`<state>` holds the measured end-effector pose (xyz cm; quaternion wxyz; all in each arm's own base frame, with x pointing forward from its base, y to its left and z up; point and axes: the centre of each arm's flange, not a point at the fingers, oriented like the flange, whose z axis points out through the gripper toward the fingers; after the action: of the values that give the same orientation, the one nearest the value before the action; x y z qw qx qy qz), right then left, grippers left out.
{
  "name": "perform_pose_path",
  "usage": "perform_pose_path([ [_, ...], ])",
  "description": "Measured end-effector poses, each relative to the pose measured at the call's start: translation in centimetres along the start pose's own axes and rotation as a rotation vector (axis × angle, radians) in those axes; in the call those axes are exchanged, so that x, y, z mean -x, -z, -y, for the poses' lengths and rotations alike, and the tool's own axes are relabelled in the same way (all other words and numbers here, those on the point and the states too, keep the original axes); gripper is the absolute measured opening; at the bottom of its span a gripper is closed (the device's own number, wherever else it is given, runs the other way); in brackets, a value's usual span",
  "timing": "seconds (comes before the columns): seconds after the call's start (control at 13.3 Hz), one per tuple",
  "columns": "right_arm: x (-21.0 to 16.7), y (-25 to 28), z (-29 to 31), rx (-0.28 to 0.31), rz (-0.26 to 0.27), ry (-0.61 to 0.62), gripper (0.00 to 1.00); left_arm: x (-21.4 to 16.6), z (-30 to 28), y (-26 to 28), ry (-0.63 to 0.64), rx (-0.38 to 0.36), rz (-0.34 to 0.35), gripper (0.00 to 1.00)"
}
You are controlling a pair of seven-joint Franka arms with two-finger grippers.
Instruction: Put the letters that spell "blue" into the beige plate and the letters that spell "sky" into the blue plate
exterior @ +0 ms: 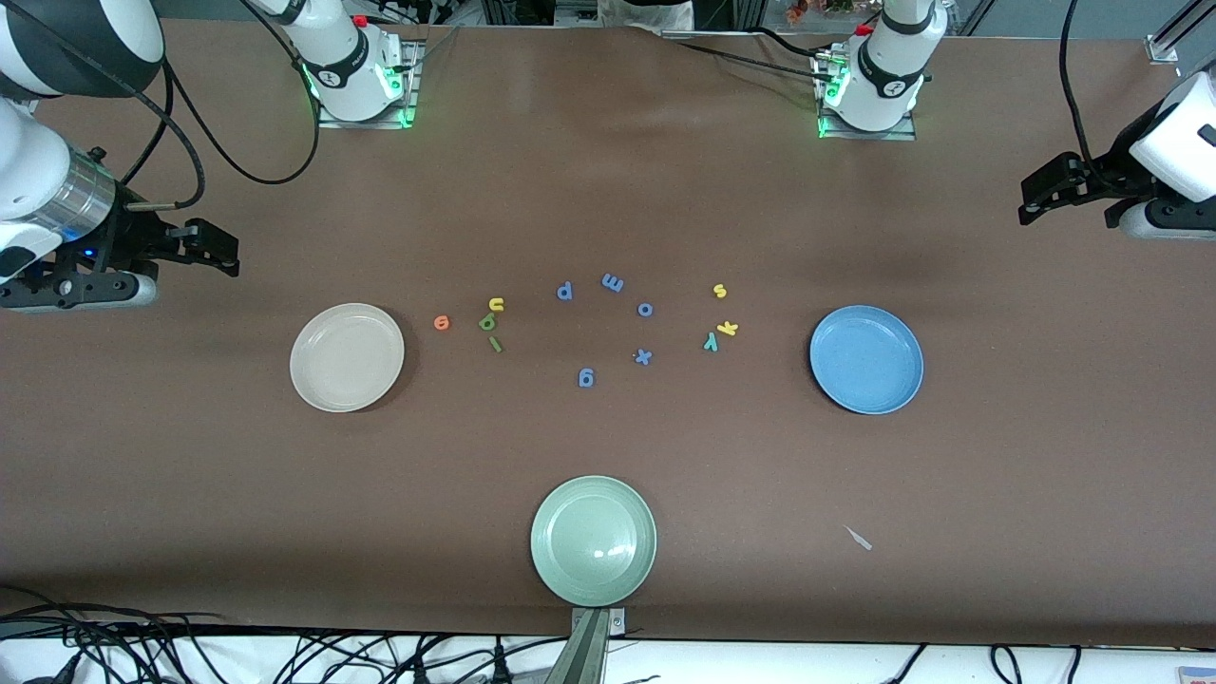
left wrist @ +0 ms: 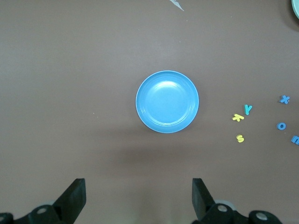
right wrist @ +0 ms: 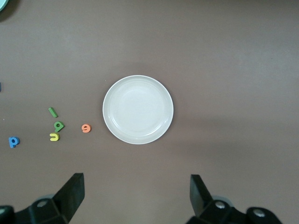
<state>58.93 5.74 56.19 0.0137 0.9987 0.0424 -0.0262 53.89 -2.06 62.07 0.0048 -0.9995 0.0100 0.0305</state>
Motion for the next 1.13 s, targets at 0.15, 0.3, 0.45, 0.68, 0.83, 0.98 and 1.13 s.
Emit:
perform_pose_path([
  [0.15,0.0,0.0,-0.06,0.0,0.0,0.002,1.0,0.0,0.0,0.0,0.0,0.0,0.0,1.0],
  [0.3,-0.02,0.01,-0.08,0.0,-0.002,0.006,1.0,0.0,0.0,0.0,0.0,0.0,0.0,1.0],
  [0.45,-0.07,0.03,-0.08,0.0,-0.006,0.008,1.0,0.0,0.0,0.0,0.0,0.0,0.0,1.0],
  [0.68,-0.09,0.01,-0.08,0.0,-0.007,0.009,1.0,0.0,0.0,0.0,0.0,0.0,0.0,1.0],
  [0.83,-0.09,-0.12,-0.07,0.0,-0.005,0.009,1.0,0.0,0.0,0.0,0.0,0.0,0.0,1.0],
  [0.98,-0.09,-0.41,-0.07,0.0,-0.002,0.009,1.0,0.0,0.0,0.0,0.0,0.0,0.0,1.0],
  [1.13,-0.19,-0.87,-0.06,0.0,-0.004,0.009,1.0,0.0,0.0,0.0,0.0,0.0,0.0,1.0],
])
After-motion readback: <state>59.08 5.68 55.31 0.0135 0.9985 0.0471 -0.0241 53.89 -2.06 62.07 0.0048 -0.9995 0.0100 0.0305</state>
